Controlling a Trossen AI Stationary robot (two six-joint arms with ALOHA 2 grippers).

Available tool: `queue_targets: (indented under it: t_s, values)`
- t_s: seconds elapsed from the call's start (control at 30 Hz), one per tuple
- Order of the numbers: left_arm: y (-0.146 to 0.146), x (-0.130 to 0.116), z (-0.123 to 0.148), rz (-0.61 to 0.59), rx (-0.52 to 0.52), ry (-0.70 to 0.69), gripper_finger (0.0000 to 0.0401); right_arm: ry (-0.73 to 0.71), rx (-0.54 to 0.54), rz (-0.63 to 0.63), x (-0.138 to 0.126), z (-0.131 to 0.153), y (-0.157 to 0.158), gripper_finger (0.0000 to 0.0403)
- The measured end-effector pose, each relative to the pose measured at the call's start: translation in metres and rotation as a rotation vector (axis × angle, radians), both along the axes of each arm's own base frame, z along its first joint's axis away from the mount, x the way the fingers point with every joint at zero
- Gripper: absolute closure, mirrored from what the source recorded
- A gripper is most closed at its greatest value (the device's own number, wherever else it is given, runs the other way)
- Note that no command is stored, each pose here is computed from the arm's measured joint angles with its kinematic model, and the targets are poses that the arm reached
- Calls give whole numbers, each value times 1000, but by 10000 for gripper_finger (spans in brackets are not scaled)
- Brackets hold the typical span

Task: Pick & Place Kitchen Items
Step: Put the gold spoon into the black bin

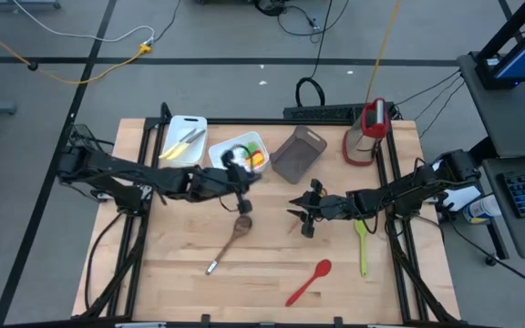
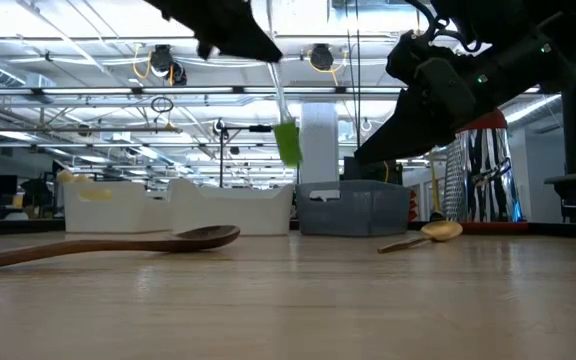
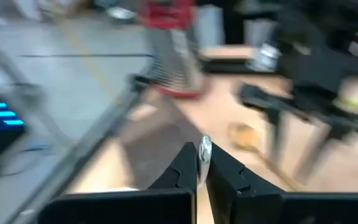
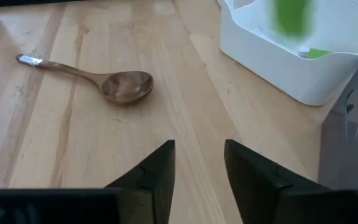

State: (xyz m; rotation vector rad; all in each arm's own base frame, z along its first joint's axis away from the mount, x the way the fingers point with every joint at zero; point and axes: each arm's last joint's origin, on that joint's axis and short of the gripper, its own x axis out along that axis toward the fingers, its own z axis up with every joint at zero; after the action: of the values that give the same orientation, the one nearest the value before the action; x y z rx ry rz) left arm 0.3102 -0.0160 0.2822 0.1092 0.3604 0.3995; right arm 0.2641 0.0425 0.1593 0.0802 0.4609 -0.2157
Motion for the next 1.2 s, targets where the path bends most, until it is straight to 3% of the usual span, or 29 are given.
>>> queue_targets:
  t_s: [0.17, 0.47, 0.57, 0.67, 0.83, 1.03, 1.2]
  values:
    - [16, -15, 13, 245, 51, -18, 396, 6, -1, 0, 0, -1, 0, 266]
    - [68, -6, -20, 435, -82, 11, 394, 9, -2, 0, 0, -1, 0, 266]
    - [82, -8, -28, 489, -123, -42, 390, 11, -2, 0, -1, -2, 0, 266]
    - [87, -8, -46, 475, -197, -99, 396, 18, -4, 0, -1, -2, 0, 266]
    - [85, -17, -70, 469, -224, -198, 386, 13, -3, 0, -1, -2, 0, 266]
    - [87, -25, -94, 486, -226, -196, 386, 12, -3, 0, -1, -2, 0, 266]
    - [86, -30, -105, 499, -222, -73, 375, 8, -2, 0, 0, -2, 0, 266]
